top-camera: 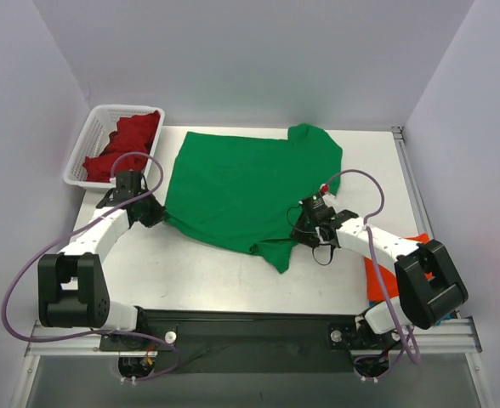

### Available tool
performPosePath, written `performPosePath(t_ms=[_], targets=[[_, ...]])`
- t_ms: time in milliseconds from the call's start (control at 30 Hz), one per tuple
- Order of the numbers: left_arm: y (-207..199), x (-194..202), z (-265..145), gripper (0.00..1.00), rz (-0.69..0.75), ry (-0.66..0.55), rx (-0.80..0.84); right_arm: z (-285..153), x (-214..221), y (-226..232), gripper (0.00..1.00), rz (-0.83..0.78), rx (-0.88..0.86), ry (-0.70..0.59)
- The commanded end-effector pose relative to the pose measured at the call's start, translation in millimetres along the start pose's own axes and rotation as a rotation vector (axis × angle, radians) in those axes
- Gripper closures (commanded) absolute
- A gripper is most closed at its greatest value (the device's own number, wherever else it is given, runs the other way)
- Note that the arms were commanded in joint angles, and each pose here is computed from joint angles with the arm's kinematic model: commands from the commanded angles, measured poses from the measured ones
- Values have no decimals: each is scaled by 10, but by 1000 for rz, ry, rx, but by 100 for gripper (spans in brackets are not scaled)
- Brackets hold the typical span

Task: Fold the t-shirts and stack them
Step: Flatten out the tshirt

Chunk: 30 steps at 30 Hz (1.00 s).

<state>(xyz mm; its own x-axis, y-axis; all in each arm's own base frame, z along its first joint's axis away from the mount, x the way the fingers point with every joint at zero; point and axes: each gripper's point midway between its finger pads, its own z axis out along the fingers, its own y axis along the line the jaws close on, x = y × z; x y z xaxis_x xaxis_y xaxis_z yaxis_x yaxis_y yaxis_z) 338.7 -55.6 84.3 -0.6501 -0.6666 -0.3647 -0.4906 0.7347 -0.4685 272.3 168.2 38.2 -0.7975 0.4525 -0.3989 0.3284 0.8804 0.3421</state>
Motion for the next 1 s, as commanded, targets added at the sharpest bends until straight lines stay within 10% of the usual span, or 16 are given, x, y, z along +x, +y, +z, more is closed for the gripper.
performPosePath(t_ms=[0, 967], targets=[[-154, -189, -67, 100, 6, -49, 44, 102, -57, 55, 69, 53, -31, -26], [-124, -171, -37, 100, 8, -43, 31, 11, -136, 101, 71, 142, -91, -80]])
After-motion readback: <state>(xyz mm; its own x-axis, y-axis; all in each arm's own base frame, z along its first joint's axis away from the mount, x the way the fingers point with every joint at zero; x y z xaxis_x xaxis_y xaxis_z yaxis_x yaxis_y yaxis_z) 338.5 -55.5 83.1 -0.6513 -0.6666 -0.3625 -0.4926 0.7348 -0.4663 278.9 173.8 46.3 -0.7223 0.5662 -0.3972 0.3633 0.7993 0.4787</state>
